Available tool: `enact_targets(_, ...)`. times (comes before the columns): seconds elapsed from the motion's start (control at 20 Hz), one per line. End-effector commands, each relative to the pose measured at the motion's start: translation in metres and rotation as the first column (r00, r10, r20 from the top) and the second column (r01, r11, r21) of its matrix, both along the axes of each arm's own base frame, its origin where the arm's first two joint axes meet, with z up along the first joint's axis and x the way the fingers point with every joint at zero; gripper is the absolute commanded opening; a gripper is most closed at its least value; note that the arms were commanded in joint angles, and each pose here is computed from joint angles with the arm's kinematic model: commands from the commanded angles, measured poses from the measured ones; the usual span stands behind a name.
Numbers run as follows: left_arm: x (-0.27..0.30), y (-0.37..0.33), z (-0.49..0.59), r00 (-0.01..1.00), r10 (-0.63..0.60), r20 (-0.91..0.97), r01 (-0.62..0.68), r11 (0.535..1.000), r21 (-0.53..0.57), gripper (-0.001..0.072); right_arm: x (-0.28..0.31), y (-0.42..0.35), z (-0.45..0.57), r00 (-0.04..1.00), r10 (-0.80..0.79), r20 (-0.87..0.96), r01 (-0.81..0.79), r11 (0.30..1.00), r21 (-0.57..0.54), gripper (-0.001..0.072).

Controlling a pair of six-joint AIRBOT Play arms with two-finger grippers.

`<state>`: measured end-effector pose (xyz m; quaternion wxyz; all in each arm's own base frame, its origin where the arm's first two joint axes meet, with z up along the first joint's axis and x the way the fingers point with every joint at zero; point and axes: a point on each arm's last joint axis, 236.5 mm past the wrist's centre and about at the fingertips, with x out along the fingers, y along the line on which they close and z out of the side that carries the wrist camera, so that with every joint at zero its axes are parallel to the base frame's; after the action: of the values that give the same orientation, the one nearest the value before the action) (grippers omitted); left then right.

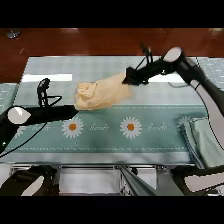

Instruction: Fold the shirts.

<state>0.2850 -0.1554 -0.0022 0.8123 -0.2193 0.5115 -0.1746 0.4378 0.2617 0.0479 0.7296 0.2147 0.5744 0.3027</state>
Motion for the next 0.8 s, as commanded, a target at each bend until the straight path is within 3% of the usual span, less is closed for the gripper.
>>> enact_targets(0.0,0.000,0.000,0.000,1.000,0.000,-0.001,0.000,1.000,0.000,0.0023,0.004,-0.032,0.089,0.988,0.092,0.127,-0.072,0.985,-0.157,0.0027)
enact_targets(0.2,0.000,0.000,0.000,1.000,-0.001,-0.001,0.001,1.000,0.000,0.0023,-0.004,-0.092,0.157,0.981,-0.006,0.196,0.045,0.979,-0.197,0.0027)
enact_targets(0.5,0.000,0.000,0.000,1.000,0.000,-0.001,0.000,1.000,0.000,0.0023,-0.062,-0.234,0.197,0.951,-0.266,0.158,0.303,0.901,-0.310,0.0026)
enact_targets(0.6,0.000,0.000,0.000,1.000,-0.001,-0.002,0.001,1.000,-0.001,0.0023,-0.085,-0.278,0.208,0.900,-0.398,0.177,0.435,0.845,-0.311,0.0027)
enact_targets(0.75,0.000,0.000,0.000,1.000,0.000,-0.001,0.000,1.000,-0.001,0.0024,-0.135,-0.338,0.206,0.781,-0.595,0.190,0.618,0.689,-0.379,0.0027)
